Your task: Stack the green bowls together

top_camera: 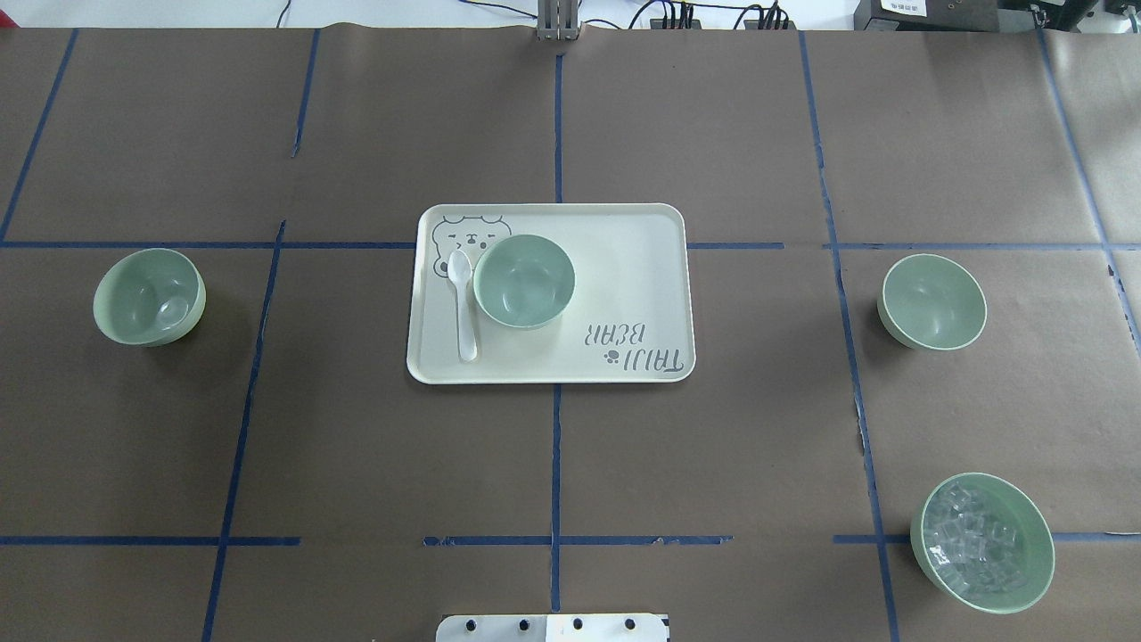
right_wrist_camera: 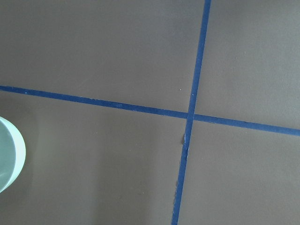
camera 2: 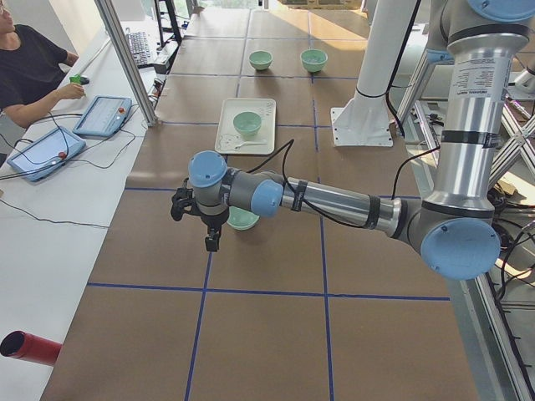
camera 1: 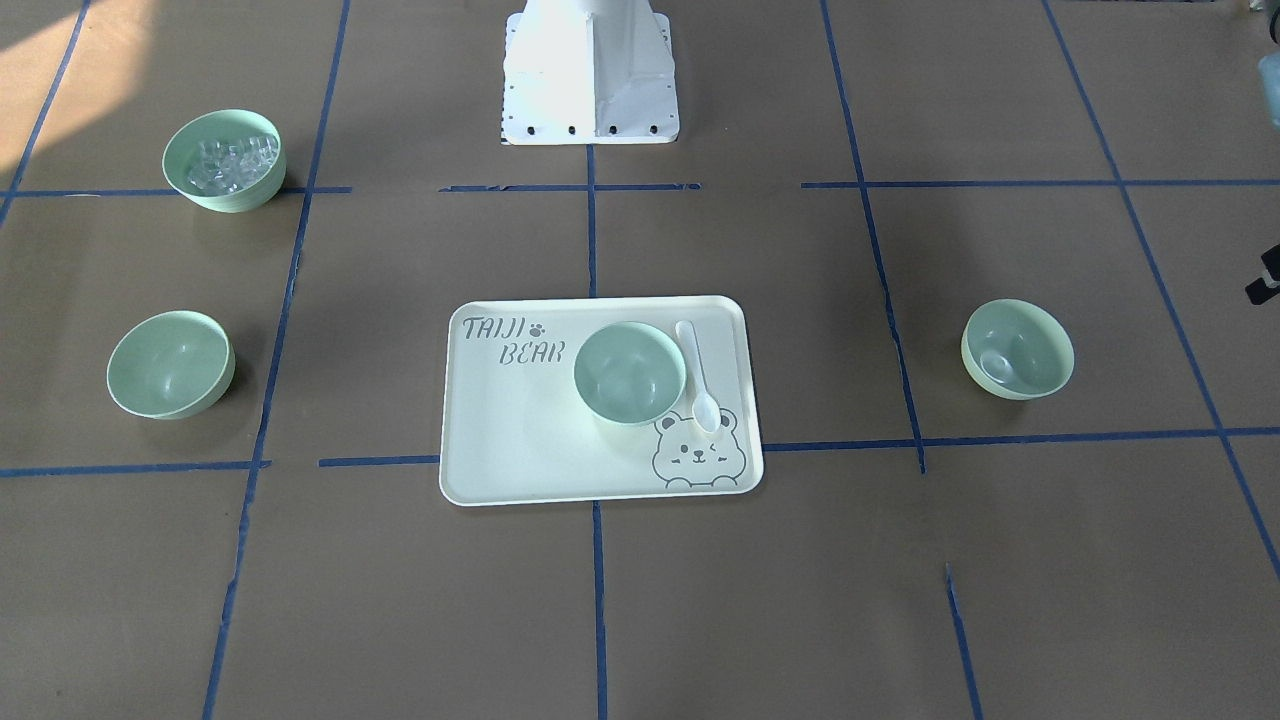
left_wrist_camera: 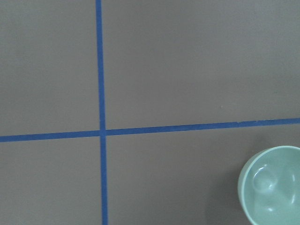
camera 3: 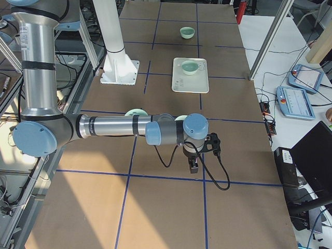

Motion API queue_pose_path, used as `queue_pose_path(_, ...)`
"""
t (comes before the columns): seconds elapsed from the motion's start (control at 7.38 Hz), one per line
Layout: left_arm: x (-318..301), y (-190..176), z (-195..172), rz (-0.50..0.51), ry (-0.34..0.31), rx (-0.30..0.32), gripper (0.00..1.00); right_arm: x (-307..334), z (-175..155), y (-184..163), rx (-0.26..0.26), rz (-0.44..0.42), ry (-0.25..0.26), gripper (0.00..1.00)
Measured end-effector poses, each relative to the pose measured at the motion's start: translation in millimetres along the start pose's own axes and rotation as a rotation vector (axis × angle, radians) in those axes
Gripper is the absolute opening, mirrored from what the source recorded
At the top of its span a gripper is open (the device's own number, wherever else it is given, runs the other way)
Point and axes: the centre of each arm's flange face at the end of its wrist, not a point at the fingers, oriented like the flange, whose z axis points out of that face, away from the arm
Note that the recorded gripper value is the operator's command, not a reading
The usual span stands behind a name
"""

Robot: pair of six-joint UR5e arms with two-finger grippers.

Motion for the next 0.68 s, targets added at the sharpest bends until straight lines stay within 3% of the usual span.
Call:
queue_pose_path(0.27, 41.9, 9.7, 36.9, -0.061, 0.034, 0.006, 1.00, -8.3, -3.9, -4.6, 0.010, 0.024, -0.002, 1.00)
queue_pose_path(0.68, 86.1, 29.8, 107.3, -0.162, 0.018, 0.047, 1.00, -26.2, -7.8, -9.2, 0.017, 0.011, 0.001, 1.00)
